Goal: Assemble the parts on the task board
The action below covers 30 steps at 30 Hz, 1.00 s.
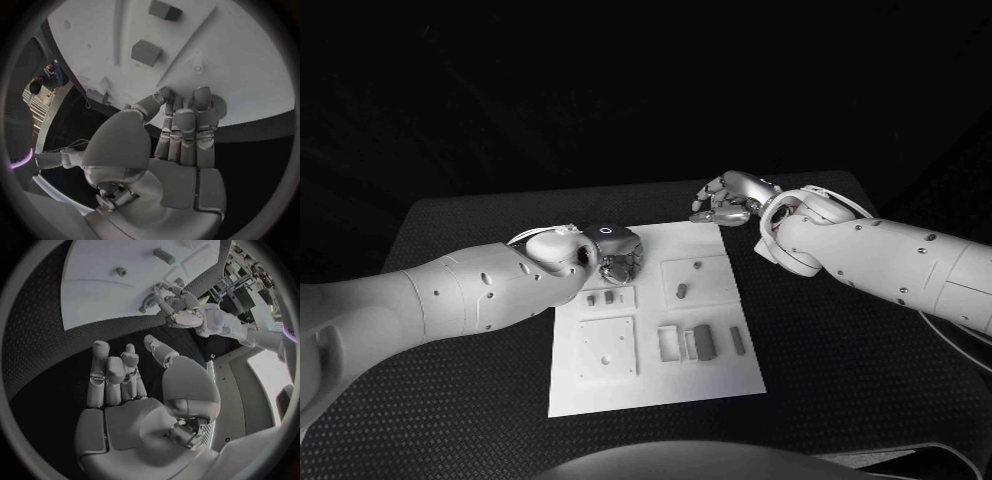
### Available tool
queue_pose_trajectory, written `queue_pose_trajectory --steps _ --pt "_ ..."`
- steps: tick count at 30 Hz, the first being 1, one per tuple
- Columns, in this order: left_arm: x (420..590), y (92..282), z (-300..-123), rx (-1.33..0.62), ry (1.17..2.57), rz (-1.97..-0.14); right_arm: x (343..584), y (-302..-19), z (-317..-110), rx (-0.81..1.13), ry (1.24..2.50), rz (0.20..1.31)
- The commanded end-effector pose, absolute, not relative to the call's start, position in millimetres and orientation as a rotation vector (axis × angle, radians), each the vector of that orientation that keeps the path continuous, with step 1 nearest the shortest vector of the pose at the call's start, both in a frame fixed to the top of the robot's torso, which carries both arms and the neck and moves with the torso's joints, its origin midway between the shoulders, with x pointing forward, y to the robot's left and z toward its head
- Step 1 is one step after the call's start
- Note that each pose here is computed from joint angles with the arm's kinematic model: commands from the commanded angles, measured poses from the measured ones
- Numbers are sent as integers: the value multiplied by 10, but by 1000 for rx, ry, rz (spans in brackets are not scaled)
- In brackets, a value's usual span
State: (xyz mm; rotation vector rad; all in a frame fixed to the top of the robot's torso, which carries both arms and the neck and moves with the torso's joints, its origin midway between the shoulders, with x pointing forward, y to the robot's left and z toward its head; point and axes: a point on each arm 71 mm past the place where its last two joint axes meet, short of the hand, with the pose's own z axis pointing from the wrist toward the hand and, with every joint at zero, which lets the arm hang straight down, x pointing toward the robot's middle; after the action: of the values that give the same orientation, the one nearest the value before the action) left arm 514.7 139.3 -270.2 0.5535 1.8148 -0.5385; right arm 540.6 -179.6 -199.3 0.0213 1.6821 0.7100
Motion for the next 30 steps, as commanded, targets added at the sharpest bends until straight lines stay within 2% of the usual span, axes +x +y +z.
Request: queue_pose_trajectory --steps 1,16,30 --pt "5092 1391 -2808 581 1863 -535 5402 -1781 -1998 12 1690 718" --pt "5093 1393 -2772 540 1799 -563 5402 -1780 -1997 12 1689 718" --pt "5064 1453 -2752 474 1804 -605 5405 -1798 -1998 14 1688 715"
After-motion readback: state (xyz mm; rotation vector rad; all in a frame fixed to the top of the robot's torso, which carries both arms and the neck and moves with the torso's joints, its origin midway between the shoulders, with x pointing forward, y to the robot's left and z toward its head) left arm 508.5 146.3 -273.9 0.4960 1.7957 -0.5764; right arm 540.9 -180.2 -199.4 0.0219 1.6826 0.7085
